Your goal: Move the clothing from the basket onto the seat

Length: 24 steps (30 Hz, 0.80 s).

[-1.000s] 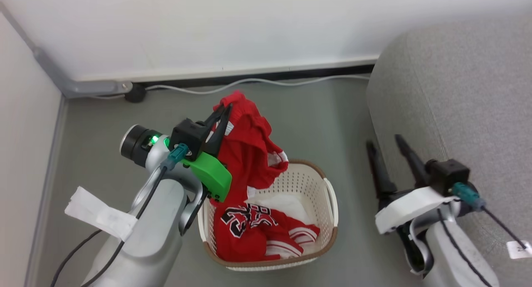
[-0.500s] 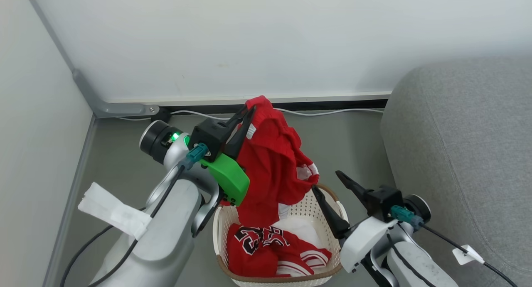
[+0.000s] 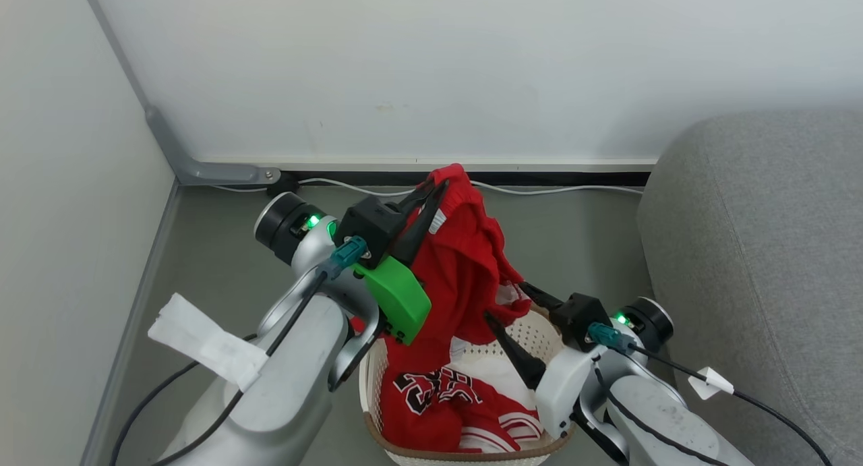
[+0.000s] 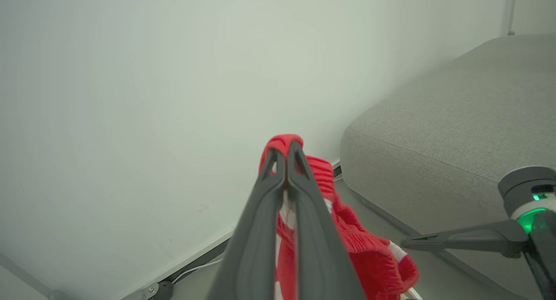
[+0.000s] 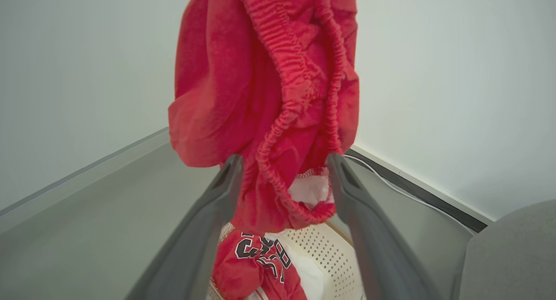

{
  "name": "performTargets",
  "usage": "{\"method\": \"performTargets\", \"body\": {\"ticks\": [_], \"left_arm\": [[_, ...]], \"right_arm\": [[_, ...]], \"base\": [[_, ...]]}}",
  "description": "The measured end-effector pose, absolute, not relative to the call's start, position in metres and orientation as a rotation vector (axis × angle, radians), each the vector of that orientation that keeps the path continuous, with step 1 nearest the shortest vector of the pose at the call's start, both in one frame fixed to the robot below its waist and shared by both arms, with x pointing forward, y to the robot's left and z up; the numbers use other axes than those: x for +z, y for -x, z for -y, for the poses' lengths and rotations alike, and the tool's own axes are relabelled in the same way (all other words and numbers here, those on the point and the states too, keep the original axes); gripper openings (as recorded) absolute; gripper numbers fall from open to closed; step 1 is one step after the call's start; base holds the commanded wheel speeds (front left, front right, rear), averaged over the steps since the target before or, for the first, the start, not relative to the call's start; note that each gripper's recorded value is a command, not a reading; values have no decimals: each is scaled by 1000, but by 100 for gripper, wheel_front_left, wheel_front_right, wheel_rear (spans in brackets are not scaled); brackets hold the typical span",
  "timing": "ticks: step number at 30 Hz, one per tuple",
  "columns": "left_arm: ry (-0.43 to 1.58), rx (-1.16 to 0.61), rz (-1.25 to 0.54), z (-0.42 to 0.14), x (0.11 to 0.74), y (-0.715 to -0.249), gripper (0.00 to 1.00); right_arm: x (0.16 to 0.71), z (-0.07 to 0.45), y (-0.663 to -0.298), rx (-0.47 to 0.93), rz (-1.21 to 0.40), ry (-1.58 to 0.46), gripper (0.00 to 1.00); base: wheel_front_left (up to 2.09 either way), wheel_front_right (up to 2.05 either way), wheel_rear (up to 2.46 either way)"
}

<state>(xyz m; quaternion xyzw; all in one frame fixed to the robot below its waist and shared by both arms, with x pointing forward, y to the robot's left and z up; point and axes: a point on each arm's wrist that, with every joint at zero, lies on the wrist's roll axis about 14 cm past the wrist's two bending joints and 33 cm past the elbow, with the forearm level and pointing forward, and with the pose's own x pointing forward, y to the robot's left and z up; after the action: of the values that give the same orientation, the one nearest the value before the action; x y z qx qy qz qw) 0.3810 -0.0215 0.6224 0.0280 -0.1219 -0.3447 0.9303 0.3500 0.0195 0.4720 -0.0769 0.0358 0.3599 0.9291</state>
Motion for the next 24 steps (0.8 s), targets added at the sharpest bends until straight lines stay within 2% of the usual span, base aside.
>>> {"method": "performTargets", "body": {"ticks": [10,11,13,15,24], "left_arm": [[-52,-733,270,27,633,-369,0],[-50,-736,274,28,634,-368,0],[-48,-741,280,29,637,-367,0],[-40,-743,275,29,637,-367,0],[43,-672,223,17,625,-375,0]], "right_arm": [[450,-29,-346,793,-163,225,100],[450,-29,-347,794,-166,220,84],[452,-30,-348,795,-166,209,44],[451,-31,-348,795,-171,200,0],[458,-24,-349,751,-169,98,0]], "base": [[0,0,0],[0,0,0],[0,0,0],[0,0,0],[0,0,0]]}}
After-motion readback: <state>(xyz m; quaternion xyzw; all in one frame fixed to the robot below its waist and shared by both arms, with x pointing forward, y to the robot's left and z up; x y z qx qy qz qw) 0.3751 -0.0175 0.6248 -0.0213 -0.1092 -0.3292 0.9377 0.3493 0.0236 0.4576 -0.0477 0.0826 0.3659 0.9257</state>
